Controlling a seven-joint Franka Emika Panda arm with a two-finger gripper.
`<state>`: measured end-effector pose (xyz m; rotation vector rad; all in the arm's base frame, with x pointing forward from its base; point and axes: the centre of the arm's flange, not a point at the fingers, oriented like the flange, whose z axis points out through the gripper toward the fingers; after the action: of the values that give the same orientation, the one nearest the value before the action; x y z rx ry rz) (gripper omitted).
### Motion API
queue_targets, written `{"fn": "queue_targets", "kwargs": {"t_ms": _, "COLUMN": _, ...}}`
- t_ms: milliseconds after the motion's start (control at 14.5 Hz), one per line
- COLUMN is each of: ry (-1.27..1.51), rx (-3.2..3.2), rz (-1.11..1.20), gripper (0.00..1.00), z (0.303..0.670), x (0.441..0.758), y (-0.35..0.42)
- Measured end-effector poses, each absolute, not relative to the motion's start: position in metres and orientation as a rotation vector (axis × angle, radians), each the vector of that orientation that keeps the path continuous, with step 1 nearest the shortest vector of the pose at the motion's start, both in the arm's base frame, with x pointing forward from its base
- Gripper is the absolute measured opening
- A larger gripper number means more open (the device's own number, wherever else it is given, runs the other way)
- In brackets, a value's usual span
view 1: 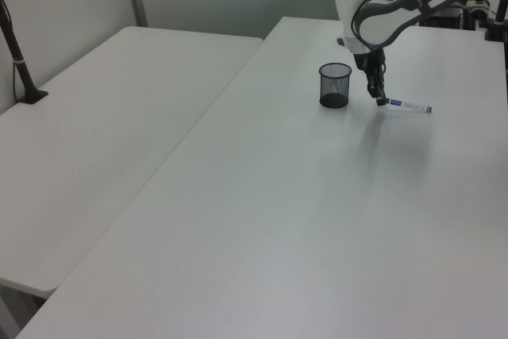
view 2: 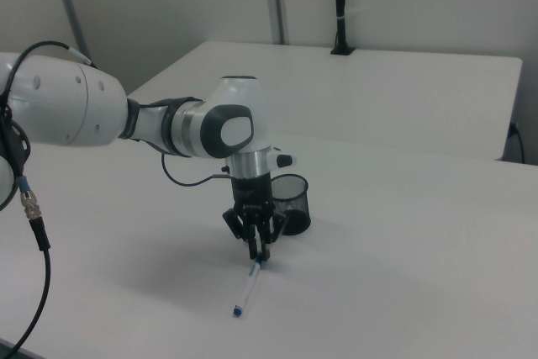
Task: Remove the marker
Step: 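Carry the held marker away from the cup and raise it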
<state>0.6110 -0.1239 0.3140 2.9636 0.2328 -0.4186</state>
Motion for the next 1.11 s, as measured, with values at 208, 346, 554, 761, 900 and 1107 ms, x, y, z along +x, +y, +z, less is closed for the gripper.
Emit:
{"fn": "queue_targets", "kwargs": {"t_ms": 208, "ry": 0.200, "rx": 2.965, "rz": -0.365, "gripper": 0.56, "z": 0.310, "x": 0.614, "y": -0.123}}
{"fn": "queue_targets", "kwargs": {"t_ms": 346, "ry": 0.193, "rx": 2.965, "rz": -0.354, "gripper": 0.74, "z": 0.311, "x": 0.615, "y": -0.123}}
{"fn": "queue_targets", "kwargs": {"t_ms": 554, "ry": 0.173, "rx": 2.965, "rz": -0.318, "gripper": 0.82, "z": 0.324, "x": 0.618, "y": -0.122}}
{"fn": "queue_targets", "kwargs": {"t_ms": 761, "ry": 0.095, "rx": 2.963, "rz": -0.147, "gripper": 1.00, "z": 0.392, "x": 0.621, "y": -0.104}}
{"fn": "queue_targets", "kwargs": {"t_ms": 900, "ry": 0.048, "rx": 2.965, "rz": -0.079, "gripper": 1.00, "z": 0.448, "x": 0.610, "y": -0.078}}
{"fn": "queue_targets", "kwargs": {"t_ms": 1107, "ry": -0.001, "rx": 2.995, "rz": -0.076, "gripper": 1.00, "z": 0.505, "x": 0.586, "y": -0.043}}
